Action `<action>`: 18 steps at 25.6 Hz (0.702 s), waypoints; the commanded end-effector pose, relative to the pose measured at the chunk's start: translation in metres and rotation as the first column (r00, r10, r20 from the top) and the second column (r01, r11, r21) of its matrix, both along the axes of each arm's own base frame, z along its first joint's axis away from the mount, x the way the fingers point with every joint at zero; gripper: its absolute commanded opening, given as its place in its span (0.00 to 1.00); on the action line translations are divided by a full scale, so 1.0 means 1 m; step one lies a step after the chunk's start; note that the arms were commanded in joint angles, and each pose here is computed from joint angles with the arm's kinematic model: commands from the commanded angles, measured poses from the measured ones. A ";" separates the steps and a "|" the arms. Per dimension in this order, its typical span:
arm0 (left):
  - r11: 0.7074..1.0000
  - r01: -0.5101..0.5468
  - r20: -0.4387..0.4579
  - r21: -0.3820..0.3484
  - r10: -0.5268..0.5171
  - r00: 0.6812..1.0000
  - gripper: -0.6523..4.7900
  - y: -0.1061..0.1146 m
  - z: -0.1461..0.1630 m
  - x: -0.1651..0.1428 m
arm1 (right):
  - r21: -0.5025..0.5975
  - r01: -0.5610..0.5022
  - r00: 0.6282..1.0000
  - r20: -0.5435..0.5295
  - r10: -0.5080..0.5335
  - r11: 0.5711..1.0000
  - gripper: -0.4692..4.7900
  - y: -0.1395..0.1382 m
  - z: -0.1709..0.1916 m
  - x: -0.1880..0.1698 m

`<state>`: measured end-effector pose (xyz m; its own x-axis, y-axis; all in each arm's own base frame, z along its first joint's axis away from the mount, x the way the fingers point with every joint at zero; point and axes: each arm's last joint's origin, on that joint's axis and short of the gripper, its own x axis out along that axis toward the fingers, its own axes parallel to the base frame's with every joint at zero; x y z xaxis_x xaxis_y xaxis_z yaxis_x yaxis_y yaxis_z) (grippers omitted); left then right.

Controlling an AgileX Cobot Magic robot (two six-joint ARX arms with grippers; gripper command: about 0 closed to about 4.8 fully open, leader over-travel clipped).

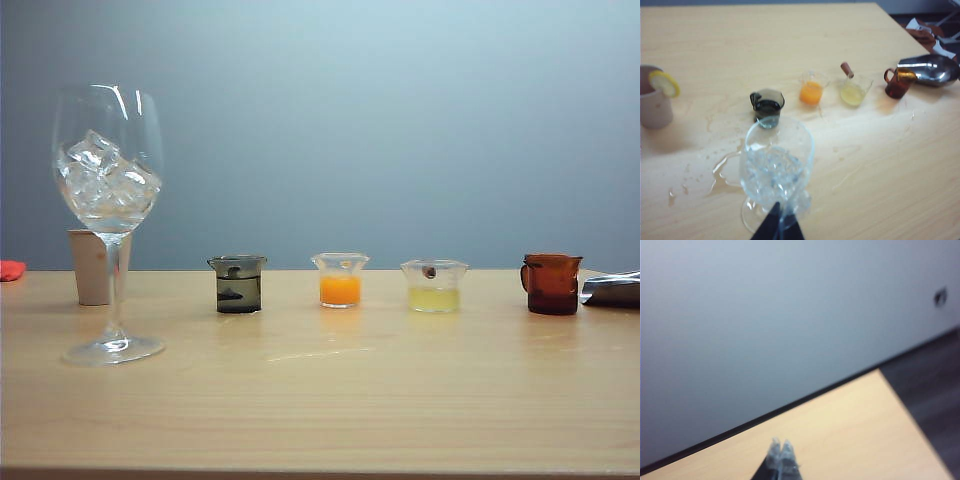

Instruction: Pick up the ice scoop on the desk filled with ice cubes, pour the ice into the goblet, and finally put the scoop back on the table.

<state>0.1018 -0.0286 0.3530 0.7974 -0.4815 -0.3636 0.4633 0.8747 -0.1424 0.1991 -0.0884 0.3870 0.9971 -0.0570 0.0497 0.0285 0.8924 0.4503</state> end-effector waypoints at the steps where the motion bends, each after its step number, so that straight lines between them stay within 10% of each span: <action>1: 1.000 -0.029 0.053 0.000 0.029 0.998 0.11 0.001 0.005 0.001 | -0.103 0.044 0.998 0.052 -0.039 0.994 0.08 0.018 0.012 -0.009; 18: 0.968 -0.252 0.261 0.015 0.239 0.935 0.11 0.011 0.001 -0.019 | -0.211 -0.231 0.973 -0.053 0.225 0.950 0.08 0.093 0.006 -0.010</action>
